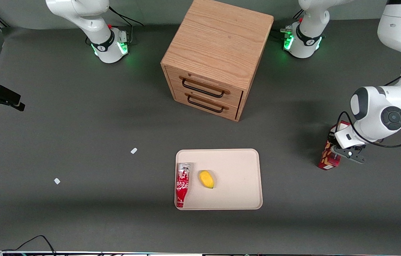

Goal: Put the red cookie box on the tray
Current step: 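Close the left gripper on the box and lift it upright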

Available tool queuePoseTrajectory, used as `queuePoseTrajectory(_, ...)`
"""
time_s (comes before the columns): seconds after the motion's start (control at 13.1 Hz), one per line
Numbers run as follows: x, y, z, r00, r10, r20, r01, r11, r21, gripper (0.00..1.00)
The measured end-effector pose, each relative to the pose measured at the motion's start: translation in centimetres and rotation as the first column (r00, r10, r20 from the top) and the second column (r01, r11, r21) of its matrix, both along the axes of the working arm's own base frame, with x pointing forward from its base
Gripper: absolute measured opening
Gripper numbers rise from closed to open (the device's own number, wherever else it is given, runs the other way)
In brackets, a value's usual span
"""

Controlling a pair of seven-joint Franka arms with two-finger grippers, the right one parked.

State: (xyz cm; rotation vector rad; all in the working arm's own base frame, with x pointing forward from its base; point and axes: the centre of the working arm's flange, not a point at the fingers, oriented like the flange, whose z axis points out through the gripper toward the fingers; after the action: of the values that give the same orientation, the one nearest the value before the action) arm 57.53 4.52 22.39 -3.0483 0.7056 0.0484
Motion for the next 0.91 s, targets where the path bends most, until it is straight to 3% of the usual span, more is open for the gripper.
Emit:
queuePoseTrajectory(0.38,2.1,0.0,3.7,1.000,0.006,-0.013,-0.006,1.000,0.010,0.16)
queuePoseTrajectory(0.68,5.4,-1.3,15.1,0.992,0.116,-0.051,-0.118,0.993,-0.028,0.16)
queuePoseTrajectory(0.91,7.2,-6.2,24.3,0.970,0.236,-0.061,-0.238,0.971,-0.036,0.16)
